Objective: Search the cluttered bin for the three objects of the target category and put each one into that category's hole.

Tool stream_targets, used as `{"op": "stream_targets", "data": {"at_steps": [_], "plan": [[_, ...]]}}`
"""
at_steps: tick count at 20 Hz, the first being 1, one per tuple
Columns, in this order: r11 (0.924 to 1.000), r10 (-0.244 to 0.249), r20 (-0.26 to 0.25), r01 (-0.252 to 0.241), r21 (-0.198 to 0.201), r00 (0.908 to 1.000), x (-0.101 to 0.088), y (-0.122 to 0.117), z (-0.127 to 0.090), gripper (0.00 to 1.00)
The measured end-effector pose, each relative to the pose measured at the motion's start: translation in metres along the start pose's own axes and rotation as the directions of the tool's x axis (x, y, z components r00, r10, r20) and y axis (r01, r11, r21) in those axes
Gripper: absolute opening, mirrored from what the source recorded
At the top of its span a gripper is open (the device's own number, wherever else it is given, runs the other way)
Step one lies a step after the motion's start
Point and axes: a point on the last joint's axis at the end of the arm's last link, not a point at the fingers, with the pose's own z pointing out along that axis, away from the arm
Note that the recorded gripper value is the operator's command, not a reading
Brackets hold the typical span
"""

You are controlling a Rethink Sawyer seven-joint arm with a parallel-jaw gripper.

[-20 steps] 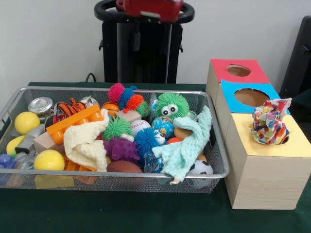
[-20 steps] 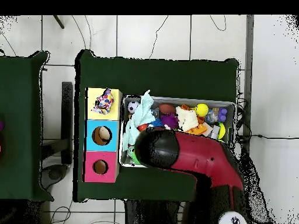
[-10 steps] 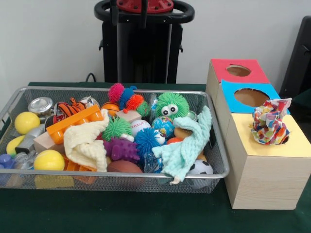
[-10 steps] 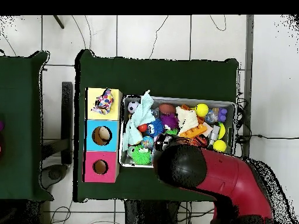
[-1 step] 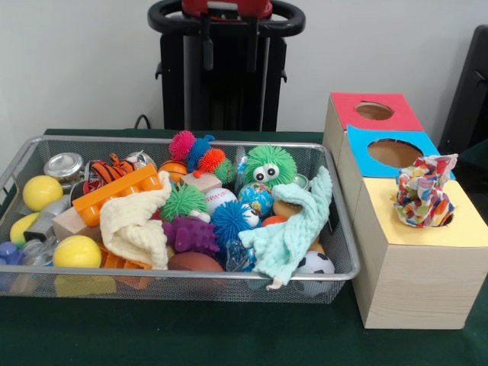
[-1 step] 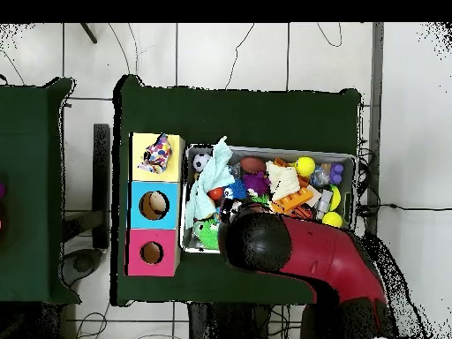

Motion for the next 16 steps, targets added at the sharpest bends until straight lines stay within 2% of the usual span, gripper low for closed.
{"op": "stream_targets", "data": {"at_steps": [6, 10, 16], "plan": [[0.9991, -0.036, -0.025, 0.035, -0.024, 0.9990, 0.002, 0.017, 0.019, 1.00], [0.9969, -0.078, -0.033, 0.077, -0.019, 0.9964, 0.002, 0.028, 0.027, 1.00], [0.9879, -0.155, -0.060, 0.155, 0.004, 0.9862, -0.003, 0.050, 0.026, 1.00]]}}
